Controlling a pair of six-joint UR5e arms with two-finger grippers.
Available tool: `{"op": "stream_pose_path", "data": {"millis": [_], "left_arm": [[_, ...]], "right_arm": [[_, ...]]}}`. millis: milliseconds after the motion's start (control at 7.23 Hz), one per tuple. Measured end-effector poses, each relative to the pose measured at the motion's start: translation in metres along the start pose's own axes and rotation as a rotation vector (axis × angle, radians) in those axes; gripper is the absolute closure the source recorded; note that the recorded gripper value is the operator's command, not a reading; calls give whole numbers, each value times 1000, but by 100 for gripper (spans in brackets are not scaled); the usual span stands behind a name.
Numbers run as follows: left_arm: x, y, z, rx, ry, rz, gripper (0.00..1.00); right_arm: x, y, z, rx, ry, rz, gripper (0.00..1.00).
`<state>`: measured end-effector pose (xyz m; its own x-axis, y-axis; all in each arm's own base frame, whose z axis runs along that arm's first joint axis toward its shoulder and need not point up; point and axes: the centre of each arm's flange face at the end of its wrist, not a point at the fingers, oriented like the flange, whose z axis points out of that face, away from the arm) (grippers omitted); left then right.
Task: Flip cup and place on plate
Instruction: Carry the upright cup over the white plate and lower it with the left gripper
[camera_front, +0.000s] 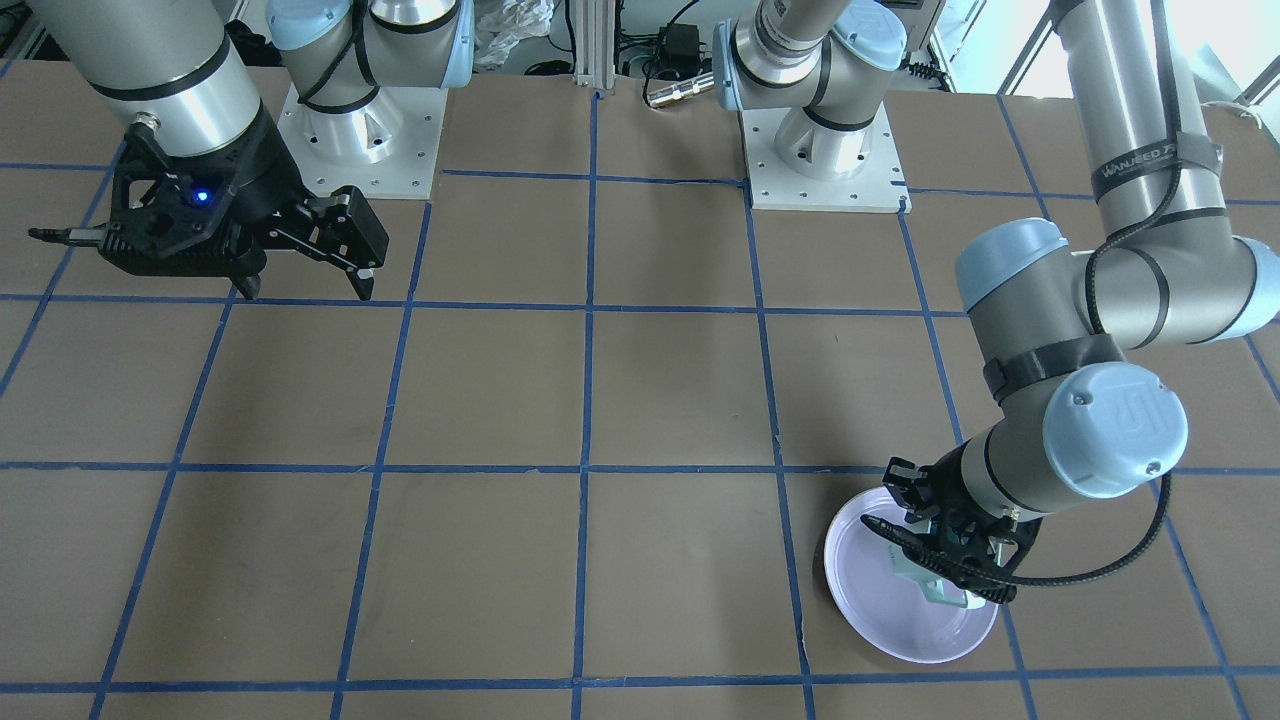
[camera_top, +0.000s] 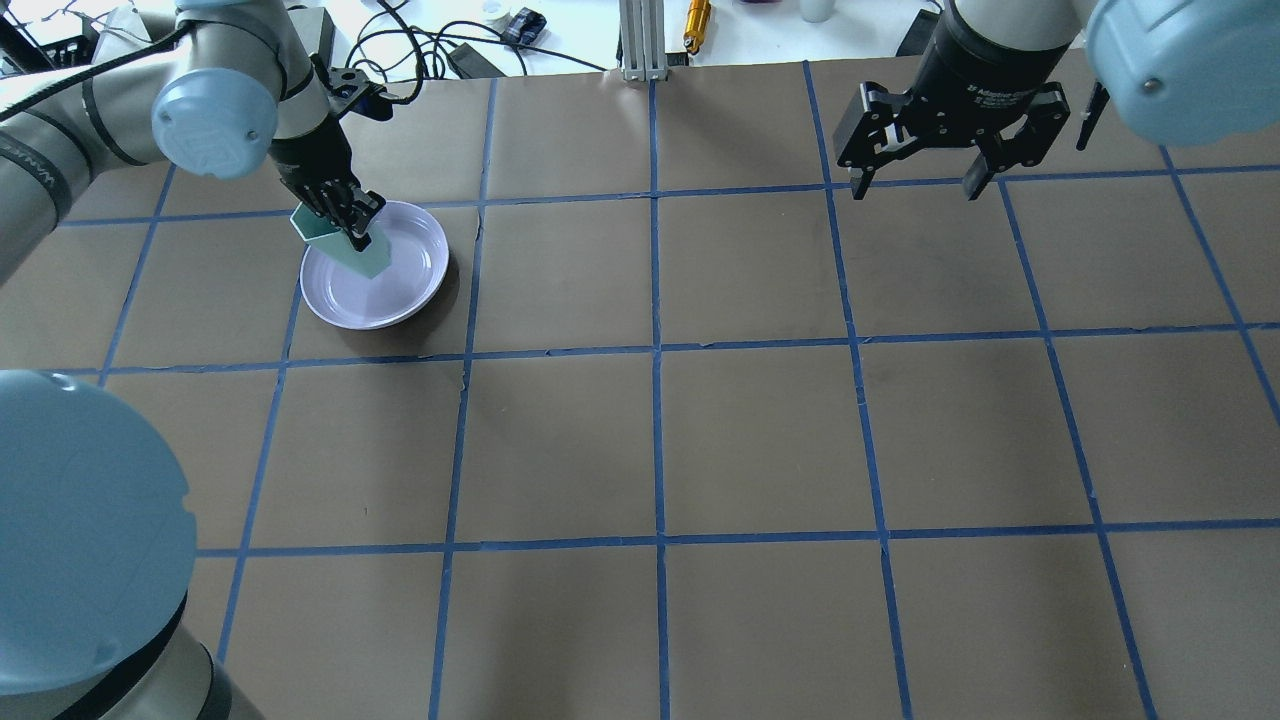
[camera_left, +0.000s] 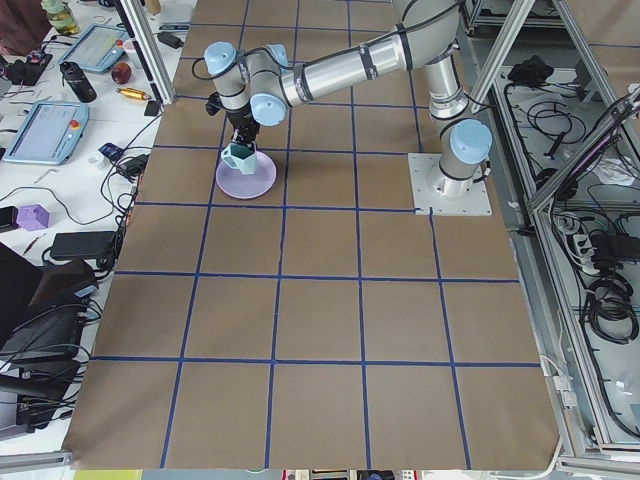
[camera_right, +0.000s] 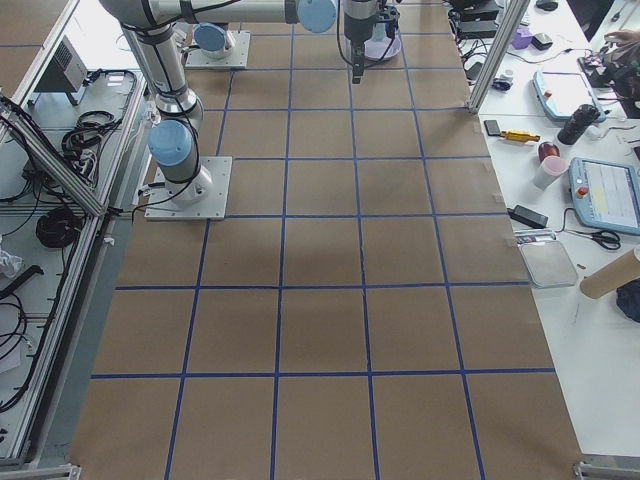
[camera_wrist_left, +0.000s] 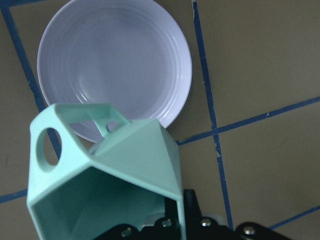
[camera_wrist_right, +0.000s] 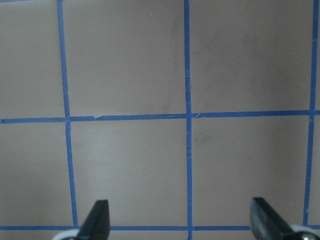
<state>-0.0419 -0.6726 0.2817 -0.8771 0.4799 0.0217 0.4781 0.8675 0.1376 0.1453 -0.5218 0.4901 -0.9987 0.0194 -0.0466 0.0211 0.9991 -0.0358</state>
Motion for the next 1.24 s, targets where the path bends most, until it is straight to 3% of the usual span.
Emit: {"op": "stream_pose_path", "data": {"millis": [415,1106,1245], "left_arm": [[16,-10,14,-49,-37,41,100],[14,-16,35,-58,-57,45,100],[13,-16,37,-62,-62,44,3]], "right_arm": [[0,0,0,0,0,0,0],[0,0,0,0,1,-1,0],[0,0,0,0,0,0,0]]}}
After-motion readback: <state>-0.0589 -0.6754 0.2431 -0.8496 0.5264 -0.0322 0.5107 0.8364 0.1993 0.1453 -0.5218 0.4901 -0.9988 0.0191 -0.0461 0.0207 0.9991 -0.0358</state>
